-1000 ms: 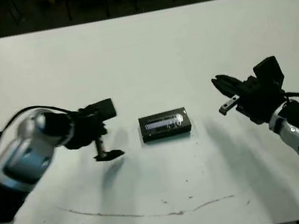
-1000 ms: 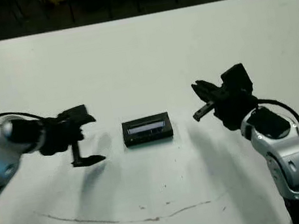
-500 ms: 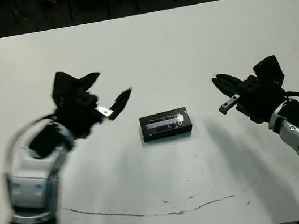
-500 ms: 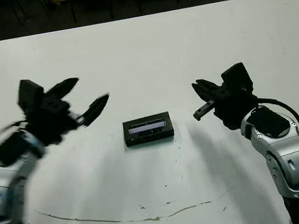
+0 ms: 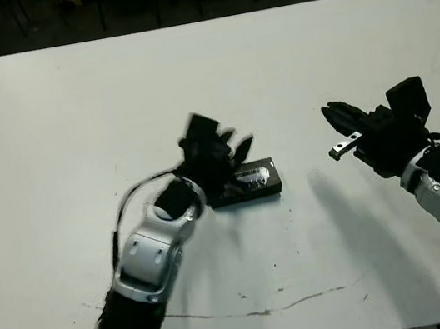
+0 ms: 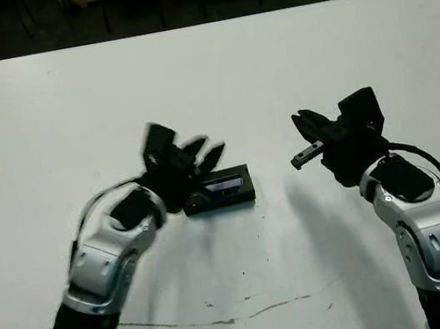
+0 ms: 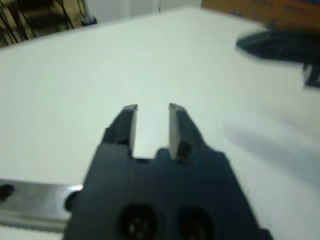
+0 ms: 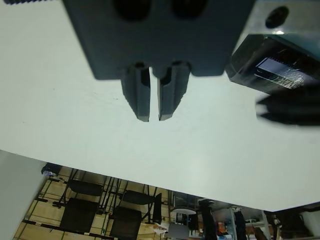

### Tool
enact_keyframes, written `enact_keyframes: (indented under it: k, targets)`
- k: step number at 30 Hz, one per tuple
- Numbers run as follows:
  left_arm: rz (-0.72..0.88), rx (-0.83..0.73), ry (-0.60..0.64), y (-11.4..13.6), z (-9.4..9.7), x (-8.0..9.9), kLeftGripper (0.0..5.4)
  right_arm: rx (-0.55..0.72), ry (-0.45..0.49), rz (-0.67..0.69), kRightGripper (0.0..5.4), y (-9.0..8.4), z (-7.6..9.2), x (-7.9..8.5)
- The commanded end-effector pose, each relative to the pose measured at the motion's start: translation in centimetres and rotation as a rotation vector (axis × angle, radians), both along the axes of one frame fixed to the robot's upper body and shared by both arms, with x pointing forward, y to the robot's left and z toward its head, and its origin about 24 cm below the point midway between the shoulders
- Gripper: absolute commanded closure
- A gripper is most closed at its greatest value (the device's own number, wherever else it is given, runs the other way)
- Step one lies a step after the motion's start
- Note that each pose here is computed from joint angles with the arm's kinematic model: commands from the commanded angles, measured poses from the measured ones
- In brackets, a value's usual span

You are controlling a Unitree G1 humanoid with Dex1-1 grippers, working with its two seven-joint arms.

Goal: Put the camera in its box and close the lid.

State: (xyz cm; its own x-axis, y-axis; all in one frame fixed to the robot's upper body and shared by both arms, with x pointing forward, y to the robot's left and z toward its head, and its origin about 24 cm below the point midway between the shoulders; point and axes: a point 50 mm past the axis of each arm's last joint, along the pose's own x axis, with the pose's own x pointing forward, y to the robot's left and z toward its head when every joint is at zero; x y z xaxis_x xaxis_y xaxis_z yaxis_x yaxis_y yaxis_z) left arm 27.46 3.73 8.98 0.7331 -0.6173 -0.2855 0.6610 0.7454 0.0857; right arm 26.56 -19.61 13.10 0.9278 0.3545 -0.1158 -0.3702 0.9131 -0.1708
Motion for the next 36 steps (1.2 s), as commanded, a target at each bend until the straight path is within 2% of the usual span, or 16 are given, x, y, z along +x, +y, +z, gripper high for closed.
enact_keyframes:
  k: [1,2,7,12,17,21,25,31,36]
  targets:
    - [-0.026,0.105,0.063,-0.6,-1.8,-0.7,5.21,0.012,0.031,-0.014,5.40,-0.2,-0.5,-0.1]
    - [-0.043,0.130,0.072,-0.8,-2.2,-0.9,5.39,0.008,0.031,-0.015,5.40,-0.2,-0.5,-0.1]
    - [-0.098,0.160,0.124,-0.9,-3.3,-1.6,5.39,-0.003,0.031,-0.022,5.40,0.1,-0.4,-0.3]
    - [-0.090,0.198,0.154,-0.3,-3.9,-1.7,5.39,0.020,0.038,-0.019,5.40,0.1,-0.6,-0.3]
    - [-0.085,0.214,0.177,0.4,-4.9,-1.8,5.39,-0.015,0.026,-0.009,5.40,0.3,-0.6,-0.4]
    - [-0.075,0.227,0.147,1.3,-5.3,-1.4,5.39,-0.008,0.039,-0.008,5.40,0.5,-0.8,-0.5]
    - [-0.023,0.087,0.099,3.5,-3.7,-1.5,5.39,-0.002,0.038,-0.005,5.40,0.8,-0.7,-0.7]
    - [0.149,-0.133,-0.120,8.6,1.6,-2.5,5.39,0.018,0.009,0.008,5.40,1.2,-0.6,-1.2]
    - [0.278,-0.254,-0.280,12.5,3.8,-3.6,5.39,0.033,-0.053,-0.004,5.40,2.1,-0.8,-1.7]
